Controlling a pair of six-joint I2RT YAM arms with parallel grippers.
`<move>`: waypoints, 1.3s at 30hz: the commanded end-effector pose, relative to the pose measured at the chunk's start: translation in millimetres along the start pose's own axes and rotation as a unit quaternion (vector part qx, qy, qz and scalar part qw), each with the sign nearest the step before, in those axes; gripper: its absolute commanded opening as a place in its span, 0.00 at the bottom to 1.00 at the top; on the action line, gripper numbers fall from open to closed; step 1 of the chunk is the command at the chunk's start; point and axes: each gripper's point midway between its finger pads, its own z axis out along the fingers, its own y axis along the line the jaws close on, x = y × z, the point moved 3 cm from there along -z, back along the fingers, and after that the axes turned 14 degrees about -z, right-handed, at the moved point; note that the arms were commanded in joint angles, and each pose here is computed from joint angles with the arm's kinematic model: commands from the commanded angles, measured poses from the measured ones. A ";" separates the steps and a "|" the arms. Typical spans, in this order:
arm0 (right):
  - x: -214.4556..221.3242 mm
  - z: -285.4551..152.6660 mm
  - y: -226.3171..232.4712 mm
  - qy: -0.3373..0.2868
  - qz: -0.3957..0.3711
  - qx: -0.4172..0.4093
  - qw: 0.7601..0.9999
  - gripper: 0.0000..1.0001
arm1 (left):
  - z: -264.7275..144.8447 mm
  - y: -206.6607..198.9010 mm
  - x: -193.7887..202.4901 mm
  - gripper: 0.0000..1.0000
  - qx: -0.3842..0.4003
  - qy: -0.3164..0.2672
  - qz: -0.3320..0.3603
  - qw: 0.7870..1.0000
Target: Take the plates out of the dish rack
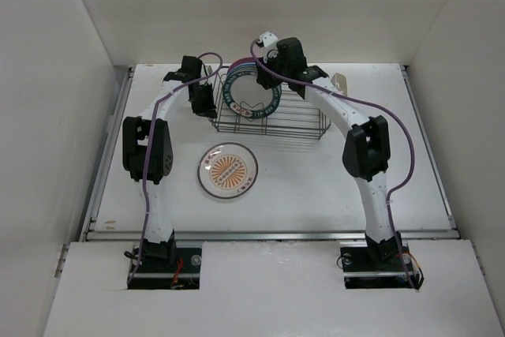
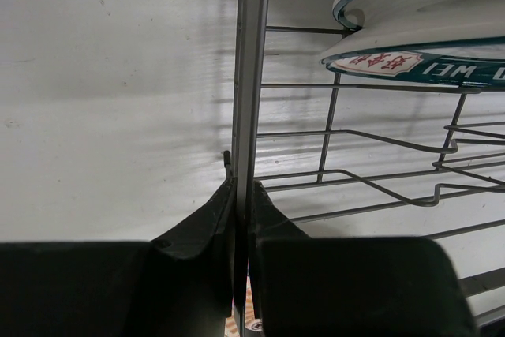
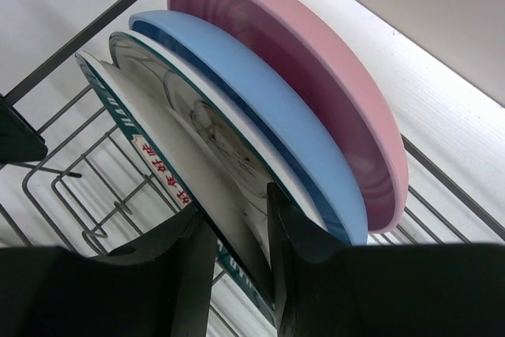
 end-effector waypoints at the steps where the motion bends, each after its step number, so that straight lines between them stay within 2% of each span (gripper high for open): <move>1: -59.0 -41.9 -16.1 -0.058 0.013 0.048 0.997 0.00 | -19.1 -7.6 3.9 0.00 0.011 0.015 -0.047 0.999; 5: -110.9 -86.1 -34.9 -0.131 0.005 0.101 0.986 0.00 | -20.7 -9.8 1.5 0.00 0.013 0.011 -0.051 0.999; 7: -127.5 -110.4 -45.9 -0.155 0.000 0.140 0.978 0.00 | -20.4 -11.1 -0.2 0.00 0.015 0.008 -0.054 0.998; 10: -148.2 -131.6 -46.7 -0.185 -0.018 0.153 0.971 0.00 | -20.4 -11.1 -0.2 0.00 0.015 0.008 -0.054 0.998; 15: -150.0 -151.8 -42.8 -0.181 -0.029 0.148 0.972 0.00 | -20.2 -9.3 -1.0 0.00 0.011 0.005 -0.050 0.999; 18: -149.0 -168.5 -15.9 -0.196 -0.030 0.076 0.977 0.00 | -22.0 -10.6 -4.0 0.00 0.014 0.000 -0.038 0.999; 20: -129.7 -170.4 15.5 -0.176 -0.031 0.000 0.984 0.00 | -27.5 -13.5 -10.8 0.00 0.014 -0.011 -0.026 1.000; 22: -104.6 -161.5 35.1 -0.140 -0.007 -0.037 0.989 0.00 | -29.1 -13.7 -14.0 0.00 0.012 -0.017 -0.019 1.000; 23: -87.9 -158.9 50.5 -0.124 0.002 -0.077 0.989 0.00 | -31.2 -15.8 -16.8 0.05 0.015 -0.022 -0.017 1.000; 26: -65.1 -155.9 84.1 -0.100 0.036 -0.157 0.982 0.00 | -36.2 -17.7 -21.8 0.12 0.014 -0.030 -0.006 0.999; 27: -50.8 -151.0 108.1 -0.087 0.045 -0.199 0.975 0.00 | -36.1 -16.4 -22.6 0.13 0.010 -0.033 -0.006 0.999; 31: -17.7 -120.6 150.9 -0.048 0.063 -0.239 0.968 0.00 | -45.3 -17.8 -28.4 0.17 0.007 -0.050 0.007 0.999; 34: -1.3 -96.8 177.0 -0.018 0.073 -0.257 0.963 0.00 | -55.2 -20.3 -34.1 0.23 0.004 -0.068 0.009 0.998; 39: 13.1 -61.8 184.8 0.004 0.078 -0.220 0.972 0.00 | -67.6 -24.5 -38.9 0.30 0.008 -0.084 0.018 0.996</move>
